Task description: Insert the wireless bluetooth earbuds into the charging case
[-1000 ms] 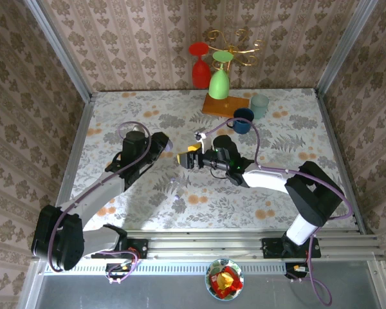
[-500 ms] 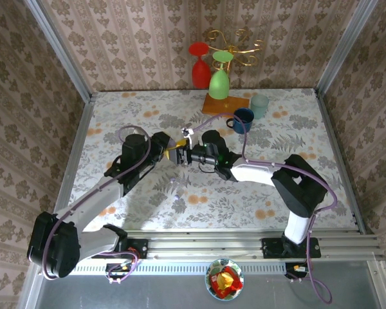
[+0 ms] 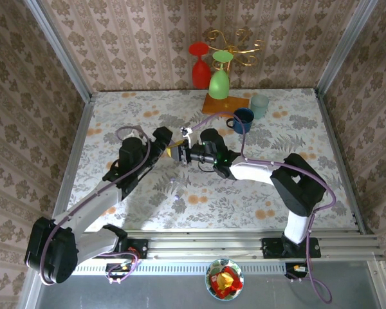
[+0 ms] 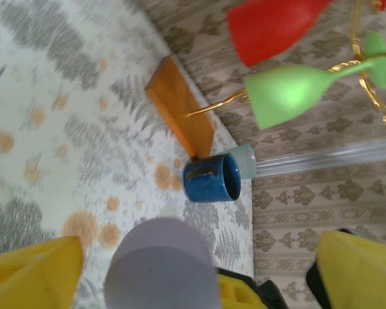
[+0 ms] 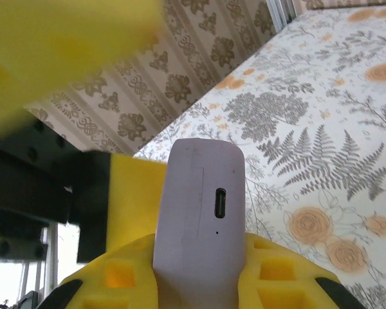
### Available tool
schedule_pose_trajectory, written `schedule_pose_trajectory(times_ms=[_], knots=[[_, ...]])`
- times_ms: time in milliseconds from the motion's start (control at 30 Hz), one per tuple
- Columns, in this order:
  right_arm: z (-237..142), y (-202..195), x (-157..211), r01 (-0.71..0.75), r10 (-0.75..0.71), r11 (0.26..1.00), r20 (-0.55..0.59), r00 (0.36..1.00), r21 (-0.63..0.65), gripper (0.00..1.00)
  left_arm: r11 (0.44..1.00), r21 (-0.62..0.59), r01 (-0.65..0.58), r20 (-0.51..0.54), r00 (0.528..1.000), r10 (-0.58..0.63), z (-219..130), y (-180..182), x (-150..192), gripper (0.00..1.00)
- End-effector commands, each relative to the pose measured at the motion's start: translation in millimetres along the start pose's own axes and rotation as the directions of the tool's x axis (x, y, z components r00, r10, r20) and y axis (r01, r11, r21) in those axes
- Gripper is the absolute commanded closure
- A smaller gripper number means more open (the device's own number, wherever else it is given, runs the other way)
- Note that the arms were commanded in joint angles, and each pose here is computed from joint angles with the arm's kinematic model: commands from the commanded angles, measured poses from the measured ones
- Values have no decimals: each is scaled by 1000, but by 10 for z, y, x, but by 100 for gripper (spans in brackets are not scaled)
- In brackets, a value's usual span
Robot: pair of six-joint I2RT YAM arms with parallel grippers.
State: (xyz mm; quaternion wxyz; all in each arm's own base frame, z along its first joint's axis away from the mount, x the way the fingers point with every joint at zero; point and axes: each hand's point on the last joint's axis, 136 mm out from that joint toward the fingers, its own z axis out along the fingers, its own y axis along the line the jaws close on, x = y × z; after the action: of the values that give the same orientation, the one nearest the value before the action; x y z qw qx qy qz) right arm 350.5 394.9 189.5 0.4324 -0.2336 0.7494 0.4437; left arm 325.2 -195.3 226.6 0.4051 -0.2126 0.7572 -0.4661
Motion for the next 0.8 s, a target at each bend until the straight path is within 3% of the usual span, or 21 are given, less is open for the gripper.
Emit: schedule_pose_trajectory(times_ms=[0, 100, 233, 333, 367, 467, 633, 767], knots=[[-240, -16, -117, -42, 42, 999, -1, 999, 24, 90, 934, 148, -327, 158, 940, 304, -140, -381, -237, 0], [-448, -128, -74, -125, 128, 991, -48, 991, 53, 91, 823, 159, -545, 234, 831, 505, -209, -467, -297, 2], [-750, -192, -78, -356, 353, 935, -122, 928, -4, 94, 550, 175, -816, 275, 577, 769, -179, -584, -140, 0], [-967, -87, -119, -428, 411, 900, -163, 897, -86, 96, 382, 186, -905, 332, 424, 842, -144, -538, -72, 0], [-1038, -33, -128, -434, 412, 894, -173, 895, -113, 96, 338, 209, -918, 355, 393, 848, -135, -520, -17, 0], [-1218, 150, -142, -447, 405, 878, -232, 884, -172, 97, 245, 321, -915, 401, 366, 840, -133, -468, 124, 0], [-1517, 538, -181, -414, 320, 862, -319, 892, -293, 97, 96, 578, -810, 421, 397, 815, -240, -530, 482, 4], [-1649, 727, -202, -426, 295, 834, -370, 881, -350, 98, -29, 716, -698, 411, 387, 825, -374, -550, 840, 8]])
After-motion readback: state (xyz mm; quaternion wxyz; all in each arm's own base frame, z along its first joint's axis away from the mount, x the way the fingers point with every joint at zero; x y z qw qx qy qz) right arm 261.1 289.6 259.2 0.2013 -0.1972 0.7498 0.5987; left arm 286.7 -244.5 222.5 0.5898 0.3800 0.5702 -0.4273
